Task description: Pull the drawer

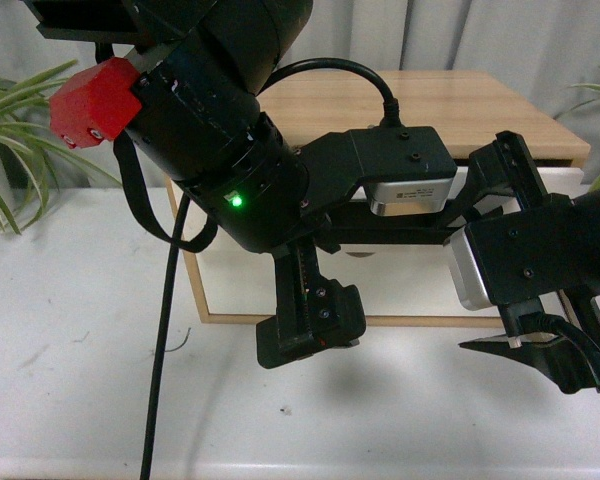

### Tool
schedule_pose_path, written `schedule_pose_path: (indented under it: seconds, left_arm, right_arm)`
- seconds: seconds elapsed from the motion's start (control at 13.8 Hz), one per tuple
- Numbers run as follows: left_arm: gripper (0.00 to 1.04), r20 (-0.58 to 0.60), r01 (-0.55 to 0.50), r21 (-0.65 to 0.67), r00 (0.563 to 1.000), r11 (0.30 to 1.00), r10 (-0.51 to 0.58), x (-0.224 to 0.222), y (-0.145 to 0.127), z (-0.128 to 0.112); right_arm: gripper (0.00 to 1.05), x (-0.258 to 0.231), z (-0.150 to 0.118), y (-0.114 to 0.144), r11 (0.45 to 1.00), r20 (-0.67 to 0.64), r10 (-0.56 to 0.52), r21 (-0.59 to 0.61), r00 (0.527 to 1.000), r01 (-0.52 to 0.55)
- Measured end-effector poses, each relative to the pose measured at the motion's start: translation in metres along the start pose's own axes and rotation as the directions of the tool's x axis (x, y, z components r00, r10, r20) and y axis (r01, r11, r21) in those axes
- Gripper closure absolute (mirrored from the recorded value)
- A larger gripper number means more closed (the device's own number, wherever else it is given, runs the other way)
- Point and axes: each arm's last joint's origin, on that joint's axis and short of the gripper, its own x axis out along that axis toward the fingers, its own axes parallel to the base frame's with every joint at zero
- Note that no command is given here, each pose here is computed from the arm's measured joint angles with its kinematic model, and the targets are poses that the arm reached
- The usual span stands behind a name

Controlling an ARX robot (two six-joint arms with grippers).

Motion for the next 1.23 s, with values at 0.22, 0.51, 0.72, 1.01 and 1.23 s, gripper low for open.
schedule_pose_path:
  seconds: [0.22, 0.51, 0.72, 1.01, 1.23]
  left_arm:
    - [0.07, 0.009, 0.012, -0.009, 1.000, 1.000, -0.012, -0.007, -0.011, -0.003]
    - [0.07, 0.019, 0.019, -0.015, 1.000, 1.000, -0.018, -0.013, -0.029, -0.005]
    - [0.07, 0.026, 0.021, -0.005, 0.999, 1.000, -0.021, -0.017, -0.047, -0.008]
    - [0.07, 0.034, 0.023, -0.009, 0.999, 1.000, -0.023, -0.024, -0.062, -0.014]
    - [0.07, 0.036, 0.026, -0.012, 0.999, 1.000, -0.026, -0.025, -0.063, -0.014]
  right_arm:
    - [0.06, -0.006, 0.011, 0.009, 1.000, -0.001, 0.015, 0.020, 1.000, -0.015]
    - [0.06, -0.016, 0.027, 0.023, 0.999, -0.003, 0.028, 0.043, 1.000, -0.028]
    - [0.06, -0.023, 0.041, 0.037, 0.998, -0.012, 0.040, 0.039, 0.999, -0.039]
    - [0.06, -0.024, 0.057, 0.053, 0.998, -0.021, 0.043, 0.053, 0.999, -0.042]
    - [0.06, -0.024, 0.057, 0.055, 0.998, -0.021, 0.043, 0.053, 0.999, -0.042]
